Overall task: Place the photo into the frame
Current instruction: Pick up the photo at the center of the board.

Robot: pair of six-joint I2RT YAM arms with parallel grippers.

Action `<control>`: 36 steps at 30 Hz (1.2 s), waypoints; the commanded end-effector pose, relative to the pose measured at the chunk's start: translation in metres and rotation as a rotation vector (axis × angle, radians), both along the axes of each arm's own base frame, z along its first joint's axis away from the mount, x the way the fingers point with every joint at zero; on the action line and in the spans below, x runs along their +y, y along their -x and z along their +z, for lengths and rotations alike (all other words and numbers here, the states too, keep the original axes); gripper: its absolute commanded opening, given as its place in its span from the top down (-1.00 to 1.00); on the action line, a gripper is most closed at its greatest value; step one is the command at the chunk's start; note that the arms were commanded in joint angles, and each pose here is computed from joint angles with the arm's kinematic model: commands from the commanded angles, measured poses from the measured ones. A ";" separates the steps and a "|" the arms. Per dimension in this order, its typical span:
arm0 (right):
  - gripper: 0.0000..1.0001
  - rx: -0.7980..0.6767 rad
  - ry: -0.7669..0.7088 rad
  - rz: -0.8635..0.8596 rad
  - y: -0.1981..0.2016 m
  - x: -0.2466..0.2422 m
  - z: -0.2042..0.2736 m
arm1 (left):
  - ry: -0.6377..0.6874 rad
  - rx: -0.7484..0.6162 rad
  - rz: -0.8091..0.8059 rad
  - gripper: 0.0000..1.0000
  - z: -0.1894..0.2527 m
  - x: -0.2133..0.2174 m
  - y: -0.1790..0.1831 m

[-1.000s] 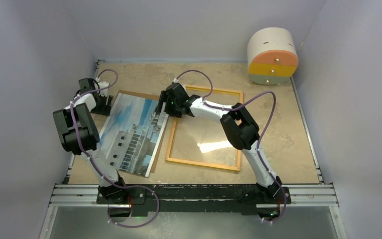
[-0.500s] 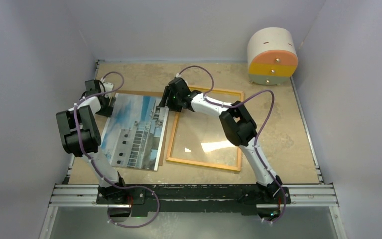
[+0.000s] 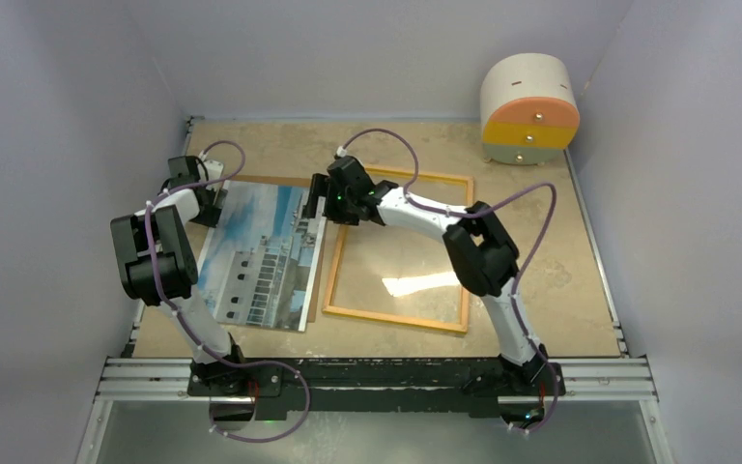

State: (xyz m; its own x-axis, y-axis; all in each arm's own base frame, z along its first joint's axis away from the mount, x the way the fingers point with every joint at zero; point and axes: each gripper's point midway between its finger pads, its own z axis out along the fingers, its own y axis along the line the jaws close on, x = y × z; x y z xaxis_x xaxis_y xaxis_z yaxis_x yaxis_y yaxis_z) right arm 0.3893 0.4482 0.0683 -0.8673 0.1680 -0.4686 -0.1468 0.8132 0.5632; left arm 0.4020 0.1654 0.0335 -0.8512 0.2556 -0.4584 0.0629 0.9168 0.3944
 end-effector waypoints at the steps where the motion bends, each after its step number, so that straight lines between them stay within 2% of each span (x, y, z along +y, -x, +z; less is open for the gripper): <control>1: -0.80 -0.032 -0.109 0.103 0.058 0.008 0.074 | 0.038 0.042 -0.014 -0.37 -0.007 -0.006 0.008; 4: -0.78 0.043 -0.111 0.180 0.113 0.011 0.075 | 0.037 0.042 -0.009 -0.37 -0.005 -0.005 0.006; 8: -0.61 0.154 -0.153 0.219 0.177 0.012 0.062 | 0.045 0.036 -0.009 -0.38 -0.004 -0.006 0.003; 14: -0.45 0.269 -0.149 0.241 0.233 0.029 0.037 | 0.062 0.045 -0.018 -0.38 -0.007 -0.009 0.002; 23: -0.36 0.324 -0.124 0.162 0.264 0.037 -0.006 | 0.048 0.049 -0.040 -0.38 -0.004 -0.010 0.005; 29: -0.31 0.303 -0.096 0.103 0.263 0.041 -0.025 | 0.045 0.045 -0.045 -0.38 0.000 -0.011 0.009; 36: -0.23 0.332 -0.067 -0.001 0.268 0.019 -0.042 | 0.035 0.037 -0.052 -0.38 0.004 -0.011 0.010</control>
